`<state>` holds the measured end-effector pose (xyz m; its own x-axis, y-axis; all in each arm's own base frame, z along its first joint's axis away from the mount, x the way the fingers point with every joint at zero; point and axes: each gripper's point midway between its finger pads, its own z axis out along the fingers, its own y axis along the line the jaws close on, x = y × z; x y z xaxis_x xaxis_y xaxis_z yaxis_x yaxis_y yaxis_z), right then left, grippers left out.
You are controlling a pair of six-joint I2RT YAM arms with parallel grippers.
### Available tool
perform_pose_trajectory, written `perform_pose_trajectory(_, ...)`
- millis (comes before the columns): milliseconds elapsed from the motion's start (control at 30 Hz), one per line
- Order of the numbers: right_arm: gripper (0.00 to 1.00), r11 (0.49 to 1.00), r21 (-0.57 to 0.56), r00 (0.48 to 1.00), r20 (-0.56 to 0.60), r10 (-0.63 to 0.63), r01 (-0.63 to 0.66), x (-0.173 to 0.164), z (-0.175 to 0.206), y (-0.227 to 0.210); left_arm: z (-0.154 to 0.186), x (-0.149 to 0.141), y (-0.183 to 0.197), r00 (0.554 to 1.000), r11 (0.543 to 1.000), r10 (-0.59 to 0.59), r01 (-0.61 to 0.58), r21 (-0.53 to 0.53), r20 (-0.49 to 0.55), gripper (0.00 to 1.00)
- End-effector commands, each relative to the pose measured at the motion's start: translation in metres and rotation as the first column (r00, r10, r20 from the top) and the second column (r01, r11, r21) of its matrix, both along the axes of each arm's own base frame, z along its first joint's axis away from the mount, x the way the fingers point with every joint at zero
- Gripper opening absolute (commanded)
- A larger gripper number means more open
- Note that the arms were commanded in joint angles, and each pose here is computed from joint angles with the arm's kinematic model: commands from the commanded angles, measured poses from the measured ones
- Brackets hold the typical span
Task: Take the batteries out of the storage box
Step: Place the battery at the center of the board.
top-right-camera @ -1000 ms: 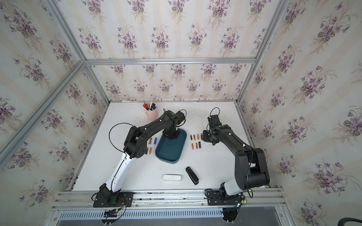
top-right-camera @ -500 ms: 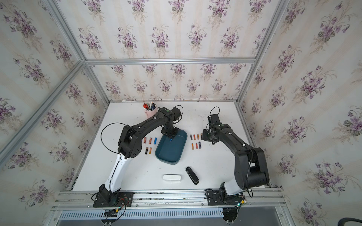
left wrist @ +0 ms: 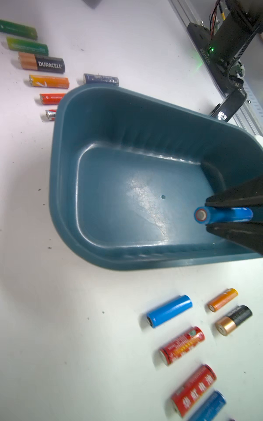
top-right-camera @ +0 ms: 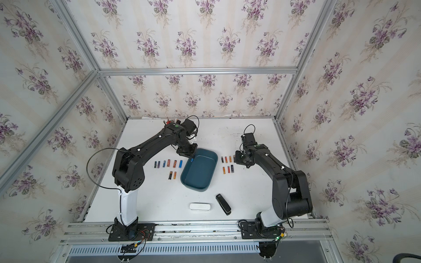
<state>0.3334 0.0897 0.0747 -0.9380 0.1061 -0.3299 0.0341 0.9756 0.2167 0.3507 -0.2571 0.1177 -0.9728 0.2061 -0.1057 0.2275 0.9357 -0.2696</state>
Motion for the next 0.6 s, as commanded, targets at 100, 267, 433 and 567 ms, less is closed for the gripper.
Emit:
perform_pose_trajectory(100, 0.26, 1.000, 0.008, 1.000, -0.005, 0.006, -0.006, -0.001, -0.003, 0.002, 0.009, -0.012, 0.038, 0.997, 0.998, 0.070, -0.070, 0.005, 0.018, 0.15)
perform_pose_trajectory(267, 0.26, 1.000, 0.009, 1.000, 0.000, 0.005, -0.005, 0.000, -0.001, 0.002, -0.009, -0.027, 0.066, 0.993, 0.992, 0.121, -0.120, 0.036, -0.013, 0.15)
perform_pose_trajectory(433, 0.26, 1.000, 0.012, 1.000, 0.005, 0.006, -0.006, 0.003, 0.002, 0.003, -0.034, -0.038, 0.074, 0.988, 0.988, 0.144, -0.141, 0.058, -0.058, 0.15)
perform_pose_trajectory(567, 0.26, 1.000, 0.005, 1.000, 0.004, 0.009, -0.009, 0.002, 0.003, 0.002, -0.051, -0.042, 0.077, 0.984, 0.985, 0.158, -0.151, 0.083, -0.087, 0.15)
